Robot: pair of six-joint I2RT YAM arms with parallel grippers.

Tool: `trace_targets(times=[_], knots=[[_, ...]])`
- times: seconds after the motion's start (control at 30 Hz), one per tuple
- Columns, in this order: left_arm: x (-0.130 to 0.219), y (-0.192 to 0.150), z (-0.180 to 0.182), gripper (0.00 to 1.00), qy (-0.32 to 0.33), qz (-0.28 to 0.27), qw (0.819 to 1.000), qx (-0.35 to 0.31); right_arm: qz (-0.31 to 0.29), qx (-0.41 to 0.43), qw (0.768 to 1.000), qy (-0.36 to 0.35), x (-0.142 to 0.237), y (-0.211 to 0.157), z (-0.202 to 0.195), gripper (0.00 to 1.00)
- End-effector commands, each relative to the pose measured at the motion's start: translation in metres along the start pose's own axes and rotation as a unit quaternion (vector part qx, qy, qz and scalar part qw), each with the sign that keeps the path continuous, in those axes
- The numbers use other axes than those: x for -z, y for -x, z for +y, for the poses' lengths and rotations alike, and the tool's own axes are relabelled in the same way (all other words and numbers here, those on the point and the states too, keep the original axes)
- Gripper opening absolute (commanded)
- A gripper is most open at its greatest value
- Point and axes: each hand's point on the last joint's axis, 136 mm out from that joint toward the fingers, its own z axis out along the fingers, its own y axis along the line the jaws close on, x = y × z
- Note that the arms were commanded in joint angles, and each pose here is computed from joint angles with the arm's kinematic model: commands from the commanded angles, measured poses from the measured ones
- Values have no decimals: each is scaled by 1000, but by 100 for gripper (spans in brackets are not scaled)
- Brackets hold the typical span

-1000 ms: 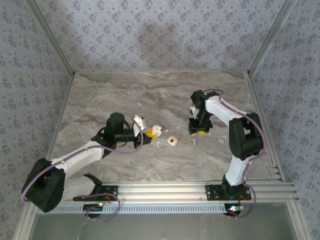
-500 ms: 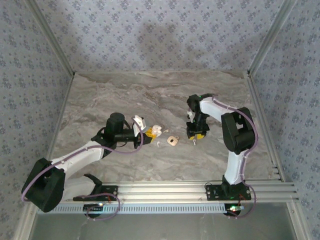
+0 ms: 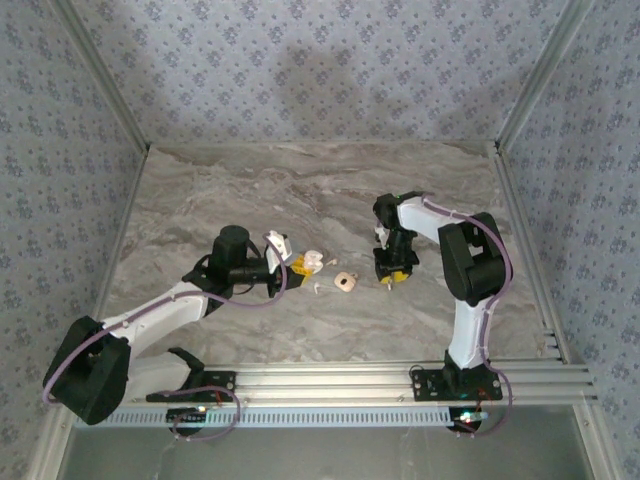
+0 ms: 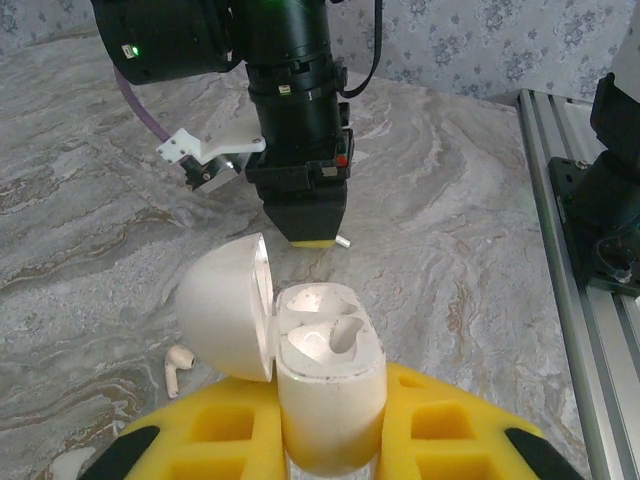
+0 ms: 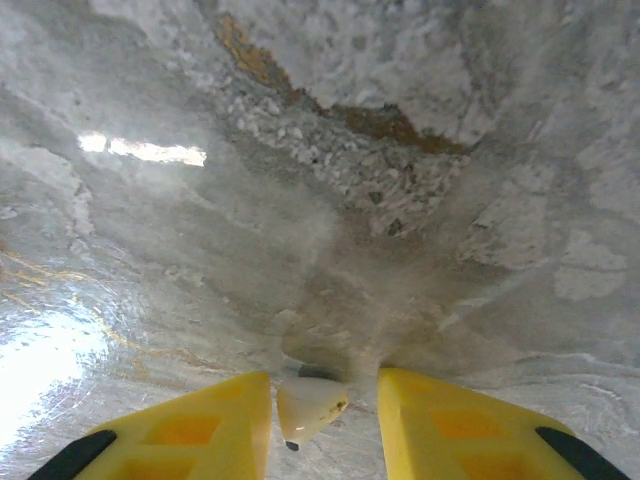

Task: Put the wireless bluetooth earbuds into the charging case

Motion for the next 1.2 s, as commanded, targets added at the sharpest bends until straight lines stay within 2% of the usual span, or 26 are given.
trace_targets(times=[0.0, 0.43, 0.6, 0.83, 0.97, 1.17], knots=[[1, 11, 3, 18, 2, -7, 1000, -5, 17, -8, 1000, -10, -9, -8, -1, 32], [-2, 8, 8, 17, 20, -6, 1000, -10, -48, -34, 998, 37, 0, -4, 7, 24], [-7, 10, 15, 16, 38, -24, 999, -20, -122, -53, 988, 73, 19, 3, 14, 24], [-23, 0, 19, 16, 37, -51, 997, -39, -283, -47, 949, 129, 79, 20, 33, 23], [-31, -1, 18, 16, 28, -52, 997, -53, -347, -9, 922, 170, 120, 18, 55, 24], [-39, -2, 13, 16, 22, -54, 995, -85, -432, 43, 881, 189, 174, 7, 85, 23]])
